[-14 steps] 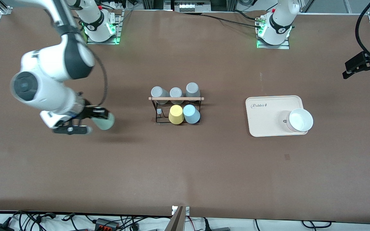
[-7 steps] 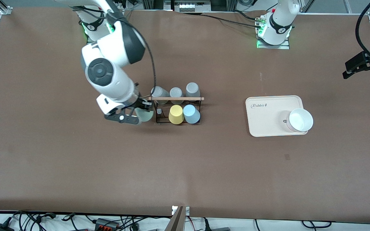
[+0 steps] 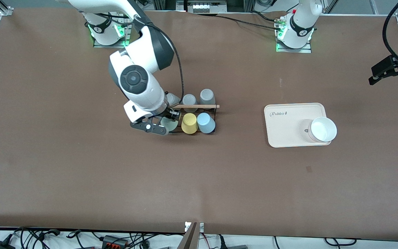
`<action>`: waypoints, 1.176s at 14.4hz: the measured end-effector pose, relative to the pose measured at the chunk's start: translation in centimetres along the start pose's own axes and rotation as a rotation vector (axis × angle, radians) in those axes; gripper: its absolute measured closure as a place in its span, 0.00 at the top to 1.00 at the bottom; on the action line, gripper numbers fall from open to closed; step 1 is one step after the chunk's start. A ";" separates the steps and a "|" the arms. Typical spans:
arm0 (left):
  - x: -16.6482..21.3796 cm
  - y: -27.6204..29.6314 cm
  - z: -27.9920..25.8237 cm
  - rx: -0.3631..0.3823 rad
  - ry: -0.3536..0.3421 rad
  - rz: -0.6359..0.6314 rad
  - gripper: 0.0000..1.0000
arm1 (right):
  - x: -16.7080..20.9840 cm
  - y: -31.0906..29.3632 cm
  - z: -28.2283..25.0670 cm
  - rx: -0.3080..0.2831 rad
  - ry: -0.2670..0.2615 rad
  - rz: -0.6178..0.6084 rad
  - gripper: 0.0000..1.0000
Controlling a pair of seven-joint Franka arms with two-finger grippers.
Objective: Hang scattered cups on rack with three cups
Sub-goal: 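Lift the pale teal cup with the right gripper toward the rack, then hang the pale teal cup on the rack peg beside the yellow cup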
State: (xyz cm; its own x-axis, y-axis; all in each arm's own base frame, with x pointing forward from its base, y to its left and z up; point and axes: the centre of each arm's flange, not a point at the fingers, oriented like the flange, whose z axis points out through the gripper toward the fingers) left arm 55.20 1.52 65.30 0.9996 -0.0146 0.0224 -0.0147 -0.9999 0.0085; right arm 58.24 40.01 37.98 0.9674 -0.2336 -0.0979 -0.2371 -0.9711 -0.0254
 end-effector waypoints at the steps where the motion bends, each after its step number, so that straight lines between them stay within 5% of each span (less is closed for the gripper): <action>1: 0.0 0.0 0.0 0.000 0.000 0.000 1.00 | -0.1 -0.2 0.7 -0.007 -0.006 -0.002 0.65; 8: 0.0 0.0 0.0 0.000 0.000 0.000 1.00 | 0.5 -0.2 4.1 -0.042 -0.033 0.005 0.65; 17: 0.0 0.0 0.0 0.000 0.000 0.000 1.00 | 0.1 -2.0 2.7 -0.014 -0.005 0.014 0.65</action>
State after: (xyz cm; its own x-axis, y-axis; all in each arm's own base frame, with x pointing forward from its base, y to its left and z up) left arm 55.20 1.52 65.30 0.9996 -0.0146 0.0225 -0.0148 -0.9999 0.0086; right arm 58.55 42.02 35.32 0.9636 -0.2466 -0.1033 -0.2489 -0.9685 -0.0102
